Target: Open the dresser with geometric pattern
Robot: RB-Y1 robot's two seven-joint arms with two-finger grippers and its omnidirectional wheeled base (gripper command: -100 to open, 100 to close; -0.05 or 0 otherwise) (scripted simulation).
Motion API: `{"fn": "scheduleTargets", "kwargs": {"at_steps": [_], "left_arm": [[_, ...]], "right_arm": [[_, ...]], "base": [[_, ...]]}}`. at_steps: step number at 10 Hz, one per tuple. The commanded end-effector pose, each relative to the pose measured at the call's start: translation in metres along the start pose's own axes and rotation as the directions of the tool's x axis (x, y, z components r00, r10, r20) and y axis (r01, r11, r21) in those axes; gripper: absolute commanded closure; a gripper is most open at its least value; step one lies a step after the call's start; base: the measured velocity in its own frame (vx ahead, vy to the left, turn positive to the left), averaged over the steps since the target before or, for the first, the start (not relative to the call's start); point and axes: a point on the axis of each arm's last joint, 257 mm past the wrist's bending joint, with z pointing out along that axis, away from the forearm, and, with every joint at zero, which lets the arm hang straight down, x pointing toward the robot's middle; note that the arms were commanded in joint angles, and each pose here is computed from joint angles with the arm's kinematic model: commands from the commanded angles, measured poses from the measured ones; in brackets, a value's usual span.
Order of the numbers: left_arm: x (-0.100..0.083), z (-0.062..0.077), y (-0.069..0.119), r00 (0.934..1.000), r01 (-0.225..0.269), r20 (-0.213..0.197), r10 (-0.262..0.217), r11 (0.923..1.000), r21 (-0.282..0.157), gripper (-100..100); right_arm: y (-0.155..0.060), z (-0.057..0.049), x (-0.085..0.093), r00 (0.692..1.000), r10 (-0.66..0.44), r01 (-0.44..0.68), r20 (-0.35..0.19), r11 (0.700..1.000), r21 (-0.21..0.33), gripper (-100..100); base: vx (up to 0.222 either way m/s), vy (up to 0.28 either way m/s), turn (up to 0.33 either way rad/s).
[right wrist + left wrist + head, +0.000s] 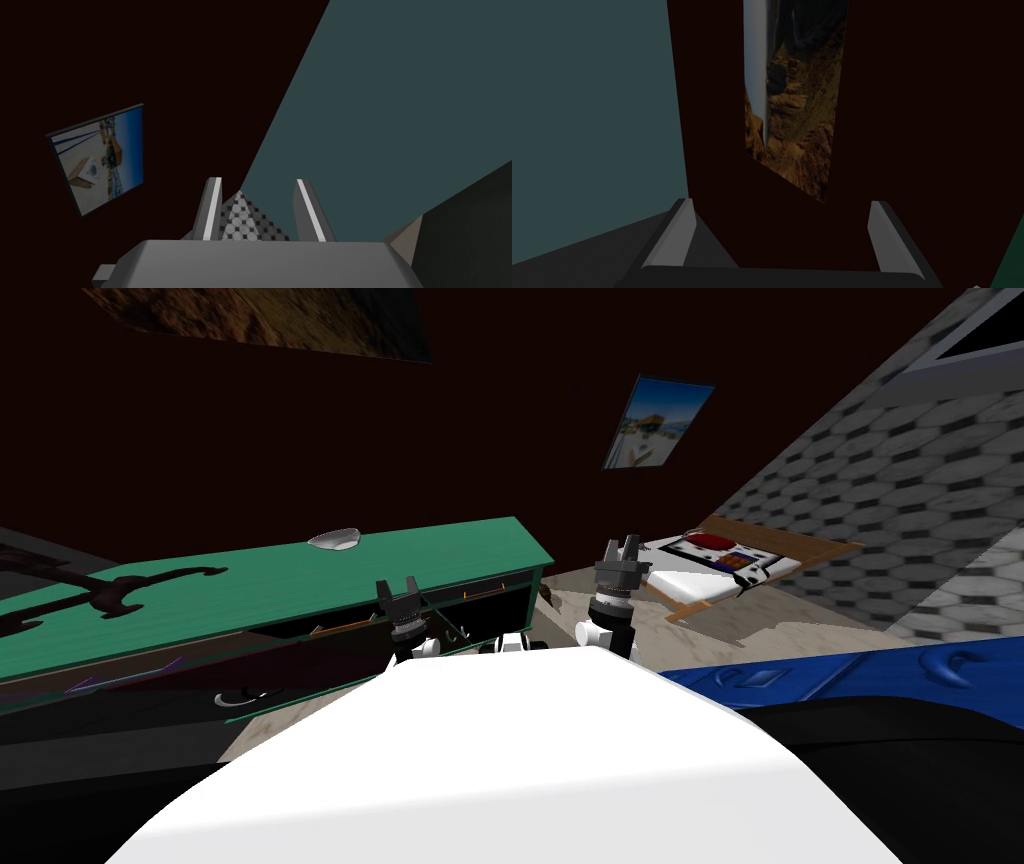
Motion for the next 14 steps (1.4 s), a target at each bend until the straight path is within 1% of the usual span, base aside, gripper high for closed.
{"fn": "scheduleTargets", "kwargs": {"at_steps": [1, 5, 6, 14], "left_arm": [[0.0064, -0.0156, 0.015, 0.9999, 0.014, 0.004, -0.014, 0.9986, -0.051, -100], [0.0064, -0.0156, 0.015, 0.9999, 0.014, 0.004, -0.014, 0.9986, -0.051, -100], [0.0065, -0.0191, 0.0172, 0.9999, 0.014, 0.007, -0.014, 0.9982, -0.058, -100], [0.0065, -0.0191, 0.0172, 0.9999, 0.014, 0.007, -0.014, 0.9982, -0.058, -100]], "right_arm": [[0.0, 0.0, 0.0, 1.0, 0.0, 0.0, 0.0, 1.0, 0.0, 0], [0.0, 0.0, 0.0, 1.0, 0.0, 0.0, 0.0, 1.0, 0.0, 0], [0.0, 0.0, 0.0, 1.0, 0.0, 0.0, 0.0, 1.0, 0.0, 0], [0.0, 0.0, 0.0, 1.0, 0.0, 0.0, 0.0, 1.0, 0.0, 0]], "base": [[0.018, -0.003, -0.009], [0.0, -0.003, -0.003], [0.012, -0.026, 0.0], [0.001, -0.001, 0.0]]}}
